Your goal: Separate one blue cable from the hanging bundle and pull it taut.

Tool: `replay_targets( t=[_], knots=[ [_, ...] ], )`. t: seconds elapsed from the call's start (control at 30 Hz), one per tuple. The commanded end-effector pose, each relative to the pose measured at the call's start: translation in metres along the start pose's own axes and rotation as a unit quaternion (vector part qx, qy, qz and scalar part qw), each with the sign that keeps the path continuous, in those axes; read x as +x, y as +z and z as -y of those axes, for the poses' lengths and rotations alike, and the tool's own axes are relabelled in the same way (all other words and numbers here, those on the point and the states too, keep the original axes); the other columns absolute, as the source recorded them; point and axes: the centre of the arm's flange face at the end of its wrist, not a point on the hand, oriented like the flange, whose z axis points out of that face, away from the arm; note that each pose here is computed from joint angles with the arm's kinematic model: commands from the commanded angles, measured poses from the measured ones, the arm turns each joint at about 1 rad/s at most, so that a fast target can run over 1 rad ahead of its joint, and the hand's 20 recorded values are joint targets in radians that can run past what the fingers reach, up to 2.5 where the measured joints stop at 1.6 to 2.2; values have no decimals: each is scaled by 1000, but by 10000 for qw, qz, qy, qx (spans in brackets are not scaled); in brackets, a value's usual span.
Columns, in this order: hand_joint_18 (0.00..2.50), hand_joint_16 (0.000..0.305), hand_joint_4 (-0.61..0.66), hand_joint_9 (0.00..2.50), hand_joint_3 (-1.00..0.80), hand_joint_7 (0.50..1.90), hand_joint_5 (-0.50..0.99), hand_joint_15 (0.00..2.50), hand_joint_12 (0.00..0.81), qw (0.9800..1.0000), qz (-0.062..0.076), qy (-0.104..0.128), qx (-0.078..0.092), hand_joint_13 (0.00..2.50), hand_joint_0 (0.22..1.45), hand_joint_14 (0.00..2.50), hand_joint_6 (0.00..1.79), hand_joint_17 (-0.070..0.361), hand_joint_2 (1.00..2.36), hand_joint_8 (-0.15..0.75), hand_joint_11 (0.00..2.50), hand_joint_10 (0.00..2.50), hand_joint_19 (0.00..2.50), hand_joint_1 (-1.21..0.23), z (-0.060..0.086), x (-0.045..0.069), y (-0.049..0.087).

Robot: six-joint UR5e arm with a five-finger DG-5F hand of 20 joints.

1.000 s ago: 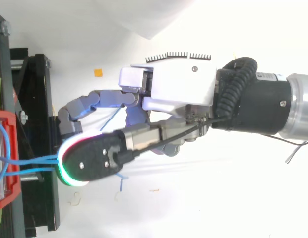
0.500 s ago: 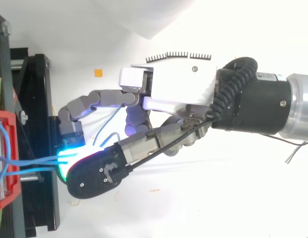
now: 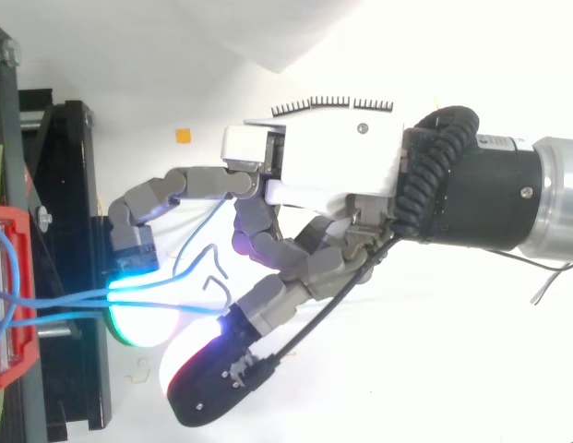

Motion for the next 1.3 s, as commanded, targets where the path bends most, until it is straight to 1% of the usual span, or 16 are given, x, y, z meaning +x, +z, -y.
replay_targets(
  t=[0.0, 0.1, 0.2, 0.33, 0.37, 0.43, 0.53, 0.63, 0.87, 1.0, 1.07, 1.1, 1.13, 1.2, 1.23, 1.27],
  knots=[
    [1473, 64, 31, 2316, -500, 1346, 152, 1102, 376, 10000, -8, -2, 1, 1460, 412, 1576, 500, 144, 1000, 204, 2089, 1035, 1257, -715, 0, 0, 0],
    [1458, 68, 45, 2350, -500, 1351, 154, 1094, 388, 10000, 0, -2, 2, 1483, 398, 1576, 501, 153, 1000, 198, 2120, 945, 1128, -433, 0, 0, 0],
    [1442, 66, 43, 2360, -500, 1354, 154, 1089, 389, 10000, -8, -27, 9, 1480, 410, 1574, 500, 148, 1000, 190, 2154, 899, 1141, -362, 0, 0, 0],
    [1410, 53, 18, 2297, -500, 1311, 145, 1145, 336, 9993, 102, -331, 102, 1421, 491, 1570, 519, 120, 1000, 170, 2117, 1035, 1415, -323, 1, 0, -2],
    [1386, 50, 8, 2284, -500, 1292, 143, 1146, 327, 9984, 188, -512, 169, 1411, 511, 1566, 524, 113, 1000, 157, 2090, 1068, 1436, -329, 1, -1, -4],
    [1338, 44, -9, 2255, -500, 1258, 138, 1187, 298, 9970, 281, -677, 230, 1387, 580, 1545, 536, 99, 1000, 148, 2054, 1147, 1465, -382, 0, -1, -5],
    [1331, 42, -22, 2259, -500, 1289, 143, 1222, 299, 9961, 322, -778, 258, 1396, 663, 1508, 519, 94, 1000, 149, 2060, 1150, 1463, -491, -4, -1, -5],
    [1338, 42, -29, 2268, -500, 1336, 150, 1208, 309, 9956, 327, -831, 282, 1407, 730, 1506, 500, 95, 1000, 151, 2091, 1132, 1464, -619, -6, -1, -5],
    [1318, 43, -42, 2265, -402, 1339, 150, 1165, 313, 9954, 324, -847, 311, 1381, 794, 1612, 501, 96, 1010, 170, 2100, 1142, 1491, -749, -7, -1, -6],
    [1324, 43, -72, 2243, -376, 1339, 150, 1181, 312, 9954, 317, -846, 303, 1379, 791, 1588, 500, 98, 1010, 167, 2056, 1204, 1482, -852, -8, 0, -6],
    [1335, 44, -73, 2231, -444, 1345, 149, 1225, 317, 9954, 316, -849, 310, 1389, 779, 1530, 500, 99, 1004, 167, 2044, 1231, 1453, -942, -7, 0, -6],
    [1341, 44, -63, 2231, -500, 1330, 146, 1239, 309, 9955, 309, -848, 302, 1392, 753, 1499, 505, 99, 1000, 167, 2047, 1231, 1448, -970, -8, 1, -6],
    [1338, 45, -42, 2224, -500, 1294, 141, 1235, 316, 9954, 316, -849, 310, 1392, 667, 1502, 520, 100, 1000, 167, 2054, 1237, 1451, -995, -7, 0, -6],
    [1366, 49, -4, 2237, -500, 1294, 141, 1231, 330, 9954, 316, -849, 310, 1406, 538, 1508, 524, 110, 1000, 182, 2059, 1210, 1433, -965, -7, 0, -6],
    [1448, 61, 32, 2303, -500, 1349, 150, 1155, 370, 9954, 308, -852, 316, 1457, 431, 1542, 507, 137, 1000, 196, 2098, 1064, 1313, -803, -7, 1, -6],
    [1445, 63, 34, 2314, -500, 1359, 151, 1144, 374, 9954, 316, -849, 310, 1463, 420, 1548, 505, 141, 1000, 198, 2107, 1039, 1272, -766, -7, 0, -6]
  ],
)
